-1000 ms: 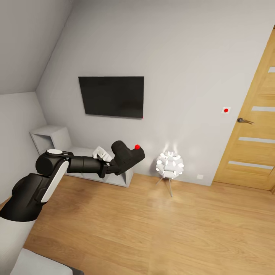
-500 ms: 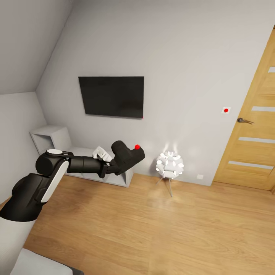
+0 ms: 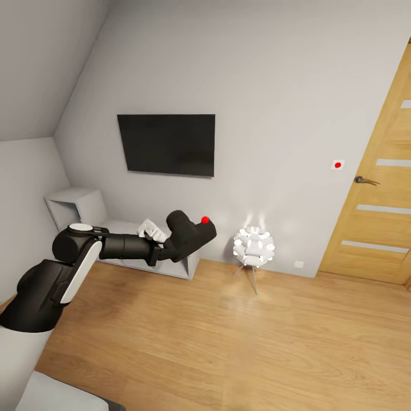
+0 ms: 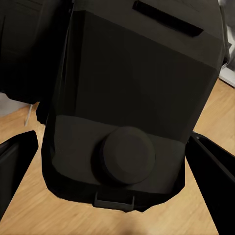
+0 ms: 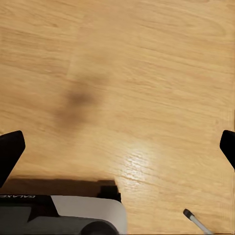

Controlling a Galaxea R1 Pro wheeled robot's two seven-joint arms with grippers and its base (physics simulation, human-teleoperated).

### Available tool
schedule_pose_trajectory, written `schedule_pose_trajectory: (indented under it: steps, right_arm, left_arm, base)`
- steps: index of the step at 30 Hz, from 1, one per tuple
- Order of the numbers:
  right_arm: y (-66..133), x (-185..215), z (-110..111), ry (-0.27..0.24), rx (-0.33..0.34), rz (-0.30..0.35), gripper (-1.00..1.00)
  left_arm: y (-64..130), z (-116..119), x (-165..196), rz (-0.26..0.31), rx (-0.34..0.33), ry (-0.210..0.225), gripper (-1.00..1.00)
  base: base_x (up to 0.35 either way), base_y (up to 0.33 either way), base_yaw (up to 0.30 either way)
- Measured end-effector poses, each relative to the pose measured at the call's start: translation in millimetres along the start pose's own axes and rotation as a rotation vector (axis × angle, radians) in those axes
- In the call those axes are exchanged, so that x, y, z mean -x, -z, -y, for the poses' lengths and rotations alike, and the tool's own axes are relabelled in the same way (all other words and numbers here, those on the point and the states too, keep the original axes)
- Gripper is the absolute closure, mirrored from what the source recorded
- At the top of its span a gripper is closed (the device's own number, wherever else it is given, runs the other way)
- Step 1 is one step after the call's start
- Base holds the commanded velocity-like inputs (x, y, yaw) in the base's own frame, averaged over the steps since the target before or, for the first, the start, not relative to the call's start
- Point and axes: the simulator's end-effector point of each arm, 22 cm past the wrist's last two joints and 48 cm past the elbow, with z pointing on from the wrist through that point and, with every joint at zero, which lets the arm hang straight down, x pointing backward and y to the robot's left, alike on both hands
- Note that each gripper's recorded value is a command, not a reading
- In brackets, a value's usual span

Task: Attach the digital camera to the camera tripod in the bedroom.

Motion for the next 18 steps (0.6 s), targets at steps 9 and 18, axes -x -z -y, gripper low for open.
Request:
schedule_pose_trajectory:
  steps: [9, 18]
  right_arm:
    - [13.9, -35.4, 38.4, 0.017, -0.047, -0.046, -1.00]
    - [18.5, -39.4, 61.5, 0.025, -0.076, -0.051, -1.00]
  left_arm:
    - [5.3, 6.3, -12.3, 0.021, -0.046, 0.060, 1.00]
    - [5.0, -2.8, -38.1, 0.016, -0.066, 0.166, 1.00]
  base:
    - [0.000, 0.000, 0.000]
    - [0.000, 0.000, -0.056]
